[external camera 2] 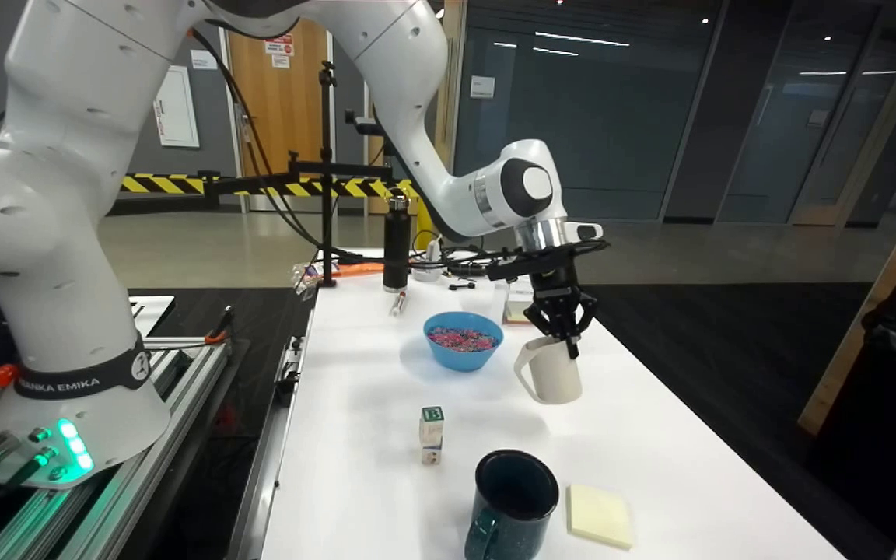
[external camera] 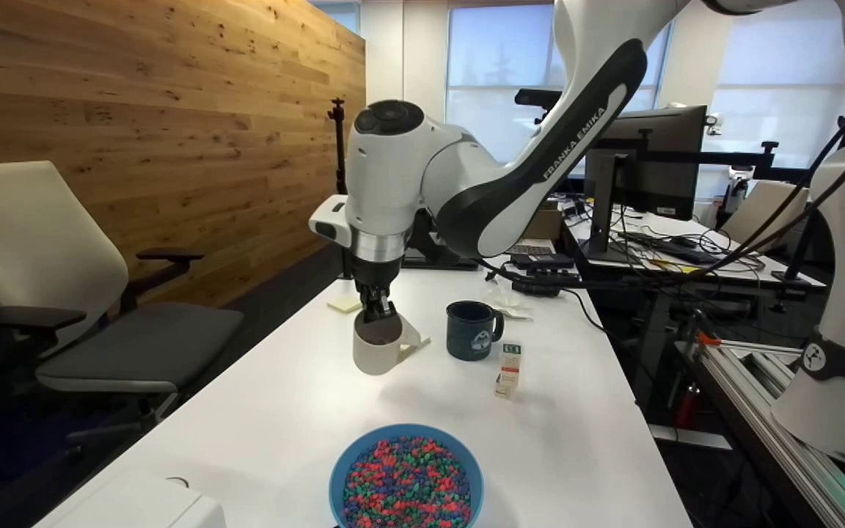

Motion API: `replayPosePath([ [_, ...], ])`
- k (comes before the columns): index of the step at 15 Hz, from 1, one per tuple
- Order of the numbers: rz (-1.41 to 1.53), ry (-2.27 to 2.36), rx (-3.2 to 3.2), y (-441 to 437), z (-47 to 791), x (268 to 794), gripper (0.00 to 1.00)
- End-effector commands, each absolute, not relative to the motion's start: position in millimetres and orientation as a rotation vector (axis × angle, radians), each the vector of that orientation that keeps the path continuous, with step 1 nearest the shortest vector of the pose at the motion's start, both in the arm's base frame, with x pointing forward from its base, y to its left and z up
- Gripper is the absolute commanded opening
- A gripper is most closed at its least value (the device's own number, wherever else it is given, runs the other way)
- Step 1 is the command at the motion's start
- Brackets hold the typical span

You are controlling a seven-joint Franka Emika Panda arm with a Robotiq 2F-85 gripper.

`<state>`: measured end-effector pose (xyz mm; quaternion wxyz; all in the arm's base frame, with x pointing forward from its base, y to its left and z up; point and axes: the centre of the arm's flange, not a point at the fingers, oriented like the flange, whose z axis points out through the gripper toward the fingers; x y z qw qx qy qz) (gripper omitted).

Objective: Pour the contents of the white cu into the blue bowl

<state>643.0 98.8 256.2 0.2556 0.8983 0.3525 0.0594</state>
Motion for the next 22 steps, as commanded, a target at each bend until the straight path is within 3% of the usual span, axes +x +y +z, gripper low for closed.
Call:
replayPosePath([
  [1,0.182,0.944,2.347,122,267,636,0.01],
  [20,0.171,1.177,2.326,210,273,611,0.01],
  [22,0.168,1.179,2.327,211,272,610,0.06],
])
